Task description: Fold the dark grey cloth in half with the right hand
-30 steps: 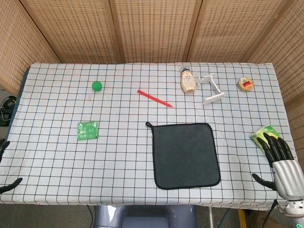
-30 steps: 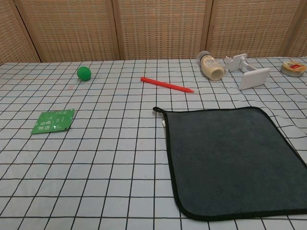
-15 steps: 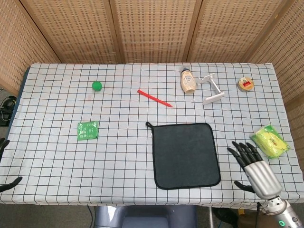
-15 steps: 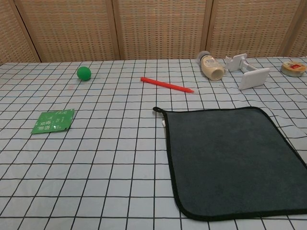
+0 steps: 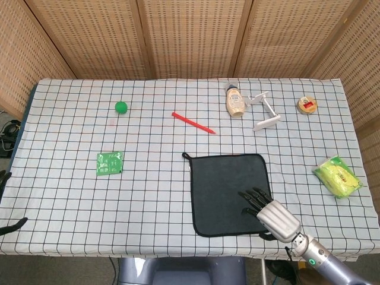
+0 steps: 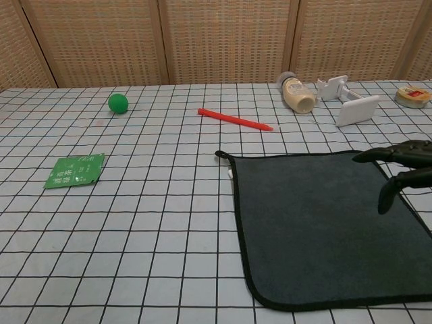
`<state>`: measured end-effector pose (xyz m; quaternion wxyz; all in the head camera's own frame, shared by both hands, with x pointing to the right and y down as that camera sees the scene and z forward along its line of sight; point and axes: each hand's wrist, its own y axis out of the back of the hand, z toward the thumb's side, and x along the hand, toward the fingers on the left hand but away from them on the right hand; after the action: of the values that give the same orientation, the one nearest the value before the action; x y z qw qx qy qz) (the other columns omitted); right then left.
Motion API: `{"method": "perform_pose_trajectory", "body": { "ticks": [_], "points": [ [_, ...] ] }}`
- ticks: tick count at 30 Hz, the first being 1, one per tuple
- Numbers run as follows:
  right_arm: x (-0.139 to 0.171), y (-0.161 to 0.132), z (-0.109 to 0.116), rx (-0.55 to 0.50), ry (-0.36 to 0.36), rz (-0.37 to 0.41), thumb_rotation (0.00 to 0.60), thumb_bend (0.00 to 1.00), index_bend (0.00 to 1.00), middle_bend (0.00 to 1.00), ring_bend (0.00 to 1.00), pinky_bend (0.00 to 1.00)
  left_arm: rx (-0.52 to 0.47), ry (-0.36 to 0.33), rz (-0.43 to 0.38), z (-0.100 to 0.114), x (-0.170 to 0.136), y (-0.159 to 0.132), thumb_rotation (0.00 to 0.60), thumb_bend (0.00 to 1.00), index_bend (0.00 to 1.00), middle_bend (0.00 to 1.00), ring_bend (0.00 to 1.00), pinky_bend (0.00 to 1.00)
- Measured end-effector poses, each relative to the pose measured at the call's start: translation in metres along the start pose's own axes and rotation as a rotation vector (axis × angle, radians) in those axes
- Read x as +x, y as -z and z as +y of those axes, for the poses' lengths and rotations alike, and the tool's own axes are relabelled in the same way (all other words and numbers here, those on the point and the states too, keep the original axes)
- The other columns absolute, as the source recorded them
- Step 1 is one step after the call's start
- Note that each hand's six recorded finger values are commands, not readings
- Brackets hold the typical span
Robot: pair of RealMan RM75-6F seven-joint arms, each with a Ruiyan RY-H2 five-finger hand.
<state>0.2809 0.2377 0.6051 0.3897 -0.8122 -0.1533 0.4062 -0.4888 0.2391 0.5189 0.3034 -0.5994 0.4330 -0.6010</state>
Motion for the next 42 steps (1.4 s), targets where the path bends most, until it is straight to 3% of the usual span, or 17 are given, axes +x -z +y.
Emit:
{"method": "perform_pose_trajectory", "body": {
  "ticks": [8,17,42],
  "points": [
    [-0.02,-0.008,-0.029,0.044,-0.073,0.029,0.6,0.4,0.4,0.0,0.0,0.0,0.012,0.015,0.003,-0.005,0.003,-0.001,0.6,0.0,0.0,0.0,0.0,0.0],
    [-0.032,-0.012,-0.052,0.116,-0.098,0.049,0.6,0.44,0.42,0.0,0.0,0.0,0.015,0.02,0.006,-0.007,0.003,-0.001,0.6,0.0,0.0,0.0,0.0,0.0],
    [-0.034,-0.015,-0.079,0.196,-0.1,0.076,0.6,0.44,0.43,0.0,0.0,0.0,0.013,0.024,0.005,-0.008,0.003,-0.002,0.6,0.0,0.0,0.0,0.0,0.0]
  ]
}}
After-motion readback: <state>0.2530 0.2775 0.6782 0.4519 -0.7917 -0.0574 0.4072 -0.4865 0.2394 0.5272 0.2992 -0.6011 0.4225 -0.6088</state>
